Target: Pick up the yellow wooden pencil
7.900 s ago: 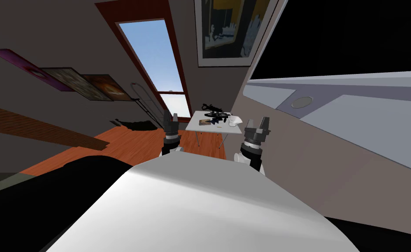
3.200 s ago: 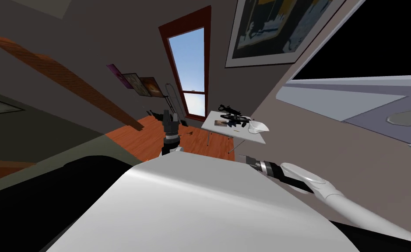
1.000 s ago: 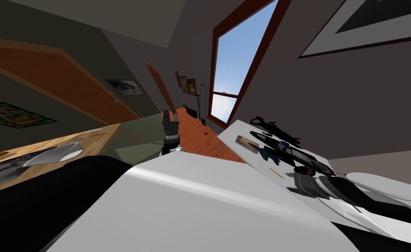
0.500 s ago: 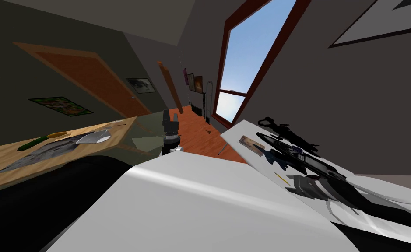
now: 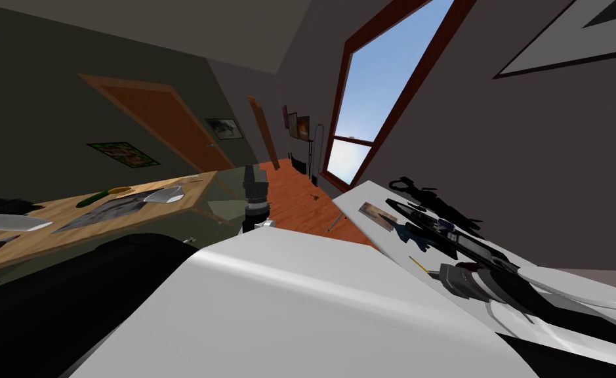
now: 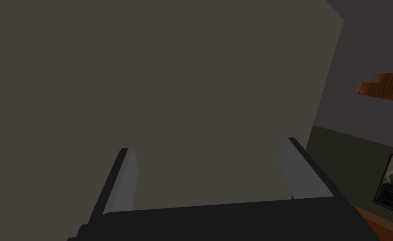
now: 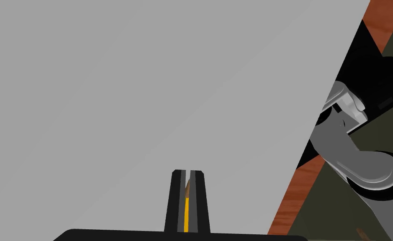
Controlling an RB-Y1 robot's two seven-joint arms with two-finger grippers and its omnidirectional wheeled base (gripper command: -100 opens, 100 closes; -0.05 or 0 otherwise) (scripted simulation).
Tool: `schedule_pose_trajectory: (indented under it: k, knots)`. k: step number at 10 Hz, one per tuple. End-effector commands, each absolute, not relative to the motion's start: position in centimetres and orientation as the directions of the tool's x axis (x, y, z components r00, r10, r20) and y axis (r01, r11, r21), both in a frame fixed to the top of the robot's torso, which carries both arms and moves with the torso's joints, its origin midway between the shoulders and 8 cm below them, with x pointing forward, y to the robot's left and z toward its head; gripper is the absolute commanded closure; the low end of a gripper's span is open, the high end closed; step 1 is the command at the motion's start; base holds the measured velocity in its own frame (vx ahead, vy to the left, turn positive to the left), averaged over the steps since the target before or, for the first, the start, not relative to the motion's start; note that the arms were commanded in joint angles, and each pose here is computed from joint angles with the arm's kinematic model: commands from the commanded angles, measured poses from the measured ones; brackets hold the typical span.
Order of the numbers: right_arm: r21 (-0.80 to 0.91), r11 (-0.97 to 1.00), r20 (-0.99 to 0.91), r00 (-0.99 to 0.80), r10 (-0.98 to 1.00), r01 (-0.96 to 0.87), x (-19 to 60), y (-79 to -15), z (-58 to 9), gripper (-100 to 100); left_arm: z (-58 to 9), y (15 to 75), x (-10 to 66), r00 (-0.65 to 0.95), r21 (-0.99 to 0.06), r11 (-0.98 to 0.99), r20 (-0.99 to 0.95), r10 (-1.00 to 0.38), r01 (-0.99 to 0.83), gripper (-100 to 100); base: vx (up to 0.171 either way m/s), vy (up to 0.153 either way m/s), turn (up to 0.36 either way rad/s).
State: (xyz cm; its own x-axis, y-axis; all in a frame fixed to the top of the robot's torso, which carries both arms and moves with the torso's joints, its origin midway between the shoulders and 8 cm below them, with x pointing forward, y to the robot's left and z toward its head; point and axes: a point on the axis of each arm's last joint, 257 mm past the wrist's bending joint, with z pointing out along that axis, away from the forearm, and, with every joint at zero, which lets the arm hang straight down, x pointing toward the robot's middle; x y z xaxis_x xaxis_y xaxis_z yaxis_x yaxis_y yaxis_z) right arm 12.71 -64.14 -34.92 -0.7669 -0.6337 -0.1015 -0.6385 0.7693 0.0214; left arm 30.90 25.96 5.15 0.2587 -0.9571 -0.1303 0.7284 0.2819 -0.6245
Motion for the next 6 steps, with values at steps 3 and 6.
schedule_pose_trajectory:
  k: [3,6]
  knots:
    - [0.024,0.77,-0.101,-0.767,-0.633,-0.638,12.64,-64.09,-34.96,100,5.15,25.96,30.9,0.259,-0.625,0.282,-0.13,-0.957,0.728,0,0.0,0.0,0.0]
    - [0.027,0.729,-0.098,-0.727,-0.679,-0.684,12.95,-63.78,-34.22,100,5.15,25.97,30.9,0.259,-0.625,0.282,-0.13,-0.957,0.728,0,0.094,0.003,-0.207]
